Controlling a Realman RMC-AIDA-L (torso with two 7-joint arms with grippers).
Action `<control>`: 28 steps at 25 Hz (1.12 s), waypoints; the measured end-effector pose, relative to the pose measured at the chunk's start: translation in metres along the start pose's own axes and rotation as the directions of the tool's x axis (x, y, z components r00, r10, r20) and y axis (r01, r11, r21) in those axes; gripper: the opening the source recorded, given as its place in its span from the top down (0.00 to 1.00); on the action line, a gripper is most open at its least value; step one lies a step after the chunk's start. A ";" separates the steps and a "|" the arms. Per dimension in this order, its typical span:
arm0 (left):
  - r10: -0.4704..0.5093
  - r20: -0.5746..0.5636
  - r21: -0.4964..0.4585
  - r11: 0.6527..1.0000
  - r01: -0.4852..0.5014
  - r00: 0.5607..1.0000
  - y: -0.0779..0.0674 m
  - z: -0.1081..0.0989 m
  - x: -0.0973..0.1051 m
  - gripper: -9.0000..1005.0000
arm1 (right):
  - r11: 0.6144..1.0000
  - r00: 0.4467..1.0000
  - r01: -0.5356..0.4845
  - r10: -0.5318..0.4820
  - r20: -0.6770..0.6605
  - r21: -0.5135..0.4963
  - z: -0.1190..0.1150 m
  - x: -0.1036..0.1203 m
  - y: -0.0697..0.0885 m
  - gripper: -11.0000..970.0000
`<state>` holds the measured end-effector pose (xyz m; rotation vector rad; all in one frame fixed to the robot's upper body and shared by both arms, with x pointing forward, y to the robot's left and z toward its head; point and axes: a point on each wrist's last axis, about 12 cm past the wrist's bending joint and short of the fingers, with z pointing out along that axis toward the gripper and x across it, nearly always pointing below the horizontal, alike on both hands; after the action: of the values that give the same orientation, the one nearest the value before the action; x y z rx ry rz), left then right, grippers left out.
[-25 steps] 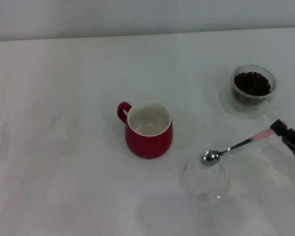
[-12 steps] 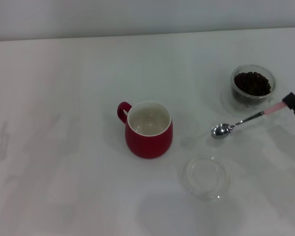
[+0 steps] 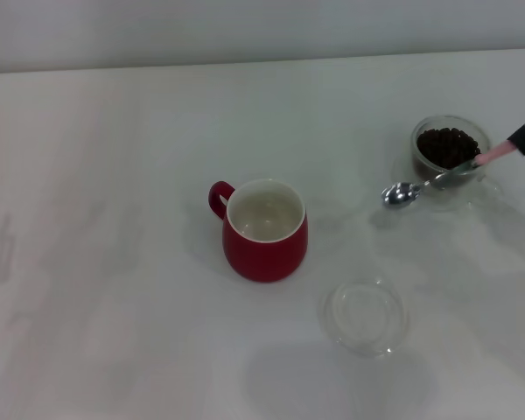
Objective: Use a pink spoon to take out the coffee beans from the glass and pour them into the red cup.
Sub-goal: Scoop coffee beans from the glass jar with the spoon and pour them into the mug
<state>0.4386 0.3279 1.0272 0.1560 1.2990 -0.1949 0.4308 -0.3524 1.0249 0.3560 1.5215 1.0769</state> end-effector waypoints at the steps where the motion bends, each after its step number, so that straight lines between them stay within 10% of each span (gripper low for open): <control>1: 0.000 0.000 -0.002 1.000 0.000 1.000 0.000 0.000 0.000 0.55 | 1.000 1.000 0.011 -0.011 0.006 0.009 0.001 -0.003 -0.002 0.84; 28: -0.003 -0.007 0.005 1.000 0.003 1.000 -0.001 0.008 0.002 0.54 | 0.962 0.973 0.207 -0.221 0.062 0.179 0.026 -0.048 -0.025 0.84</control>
<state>0.4465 0.3252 1.0277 0.1590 1.3061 -0.2000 0.4760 -0.3900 1.0385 0.3406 1.5444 0.7554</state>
